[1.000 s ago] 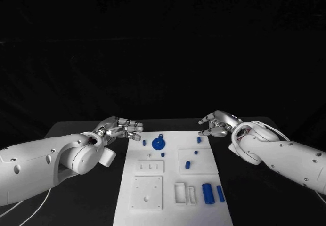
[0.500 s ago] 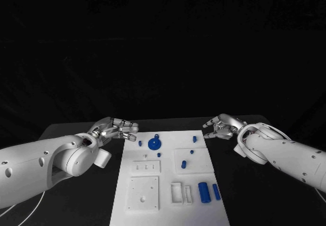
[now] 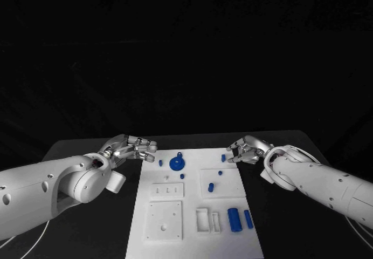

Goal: Assemble the parts on the task board

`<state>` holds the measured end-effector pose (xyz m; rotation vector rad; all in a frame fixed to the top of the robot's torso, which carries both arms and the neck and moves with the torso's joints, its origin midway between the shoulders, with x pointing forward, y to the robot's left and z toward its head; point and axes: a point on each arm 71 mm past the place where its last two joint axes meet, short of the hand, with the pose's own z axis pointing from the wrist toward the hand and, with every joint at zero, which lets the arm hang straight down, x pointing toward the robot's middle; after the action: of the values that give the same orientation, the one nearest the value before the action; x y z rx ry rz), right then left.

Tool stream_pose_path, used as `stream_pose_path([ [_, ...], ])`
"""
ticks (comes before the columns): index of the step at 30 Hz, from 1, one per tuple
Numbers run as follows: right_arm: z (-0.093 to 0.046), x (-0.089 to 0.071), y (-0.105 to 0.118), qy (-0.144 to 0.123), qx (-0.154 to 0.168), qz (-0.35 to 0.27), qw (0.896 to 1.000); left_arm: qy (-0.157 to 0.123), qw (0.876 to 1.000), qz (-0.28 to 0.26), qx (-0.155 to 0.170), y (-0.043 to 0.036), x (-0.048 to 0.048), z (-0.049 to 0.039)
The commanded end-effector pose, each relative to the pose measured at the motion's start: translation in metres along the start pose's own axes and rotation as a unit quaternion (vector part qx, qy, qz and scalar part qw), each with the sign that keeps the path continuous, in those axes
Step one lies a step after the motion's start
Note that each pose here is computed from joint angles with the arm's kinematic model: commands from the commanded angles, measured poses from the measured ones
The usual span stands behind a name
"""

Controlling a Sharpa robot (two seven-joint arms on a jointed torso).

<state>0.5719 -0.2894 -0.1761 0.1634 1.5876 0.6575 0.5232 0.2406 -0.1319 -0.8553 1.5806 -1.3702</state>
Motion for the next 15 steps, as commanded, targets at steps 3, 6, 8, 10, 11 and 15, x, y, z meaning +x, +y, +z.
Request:
stream_pose_path([
  [3, -0.0002, 0.0064, -0.0035, 0.018, -0.003, 0.001, 1.000, 0.010, 1.000, -0.003, 0.008, -0.0018, 0.0031, 0.0005],
  [6, -0.0003, 0.0077, -0.0051, 0.020, -0.001, 0.001, 1.000, 0.010, 1.000, -0.003, 0.008, -0.0018, 0.0032, 0.0005],
  [8, -0.0002, 0.0085, -0.0058, 0.021, 0.000, 0.001, 1.000, 0.011, 1.000, -0.003, 0.008, -0.0019, 0.0034, 0.0005],
  [10, 0.0000, 0.0095, -0.0059, 0.022, 0.001, 0.001, 1.000, 0.011, 1.000, -0.003, 0.008, -0.0019, 0.0036, 0.0005],
  [11, 0.0002, 0.0101, -0.0058, 0.023, 0.000, 0.001, 1.000, 0.011, 1.000, -0.003, 0.008, -0.0019, 0.0036, 0.0005],
  [15, 0.0013, 0.0116, -0.0053, 0.019, 0.001, 0.003, 1.000, 0.011, 1.000, -0.003, 0.008, -0.0019, 0.0037, 0.0004],
])
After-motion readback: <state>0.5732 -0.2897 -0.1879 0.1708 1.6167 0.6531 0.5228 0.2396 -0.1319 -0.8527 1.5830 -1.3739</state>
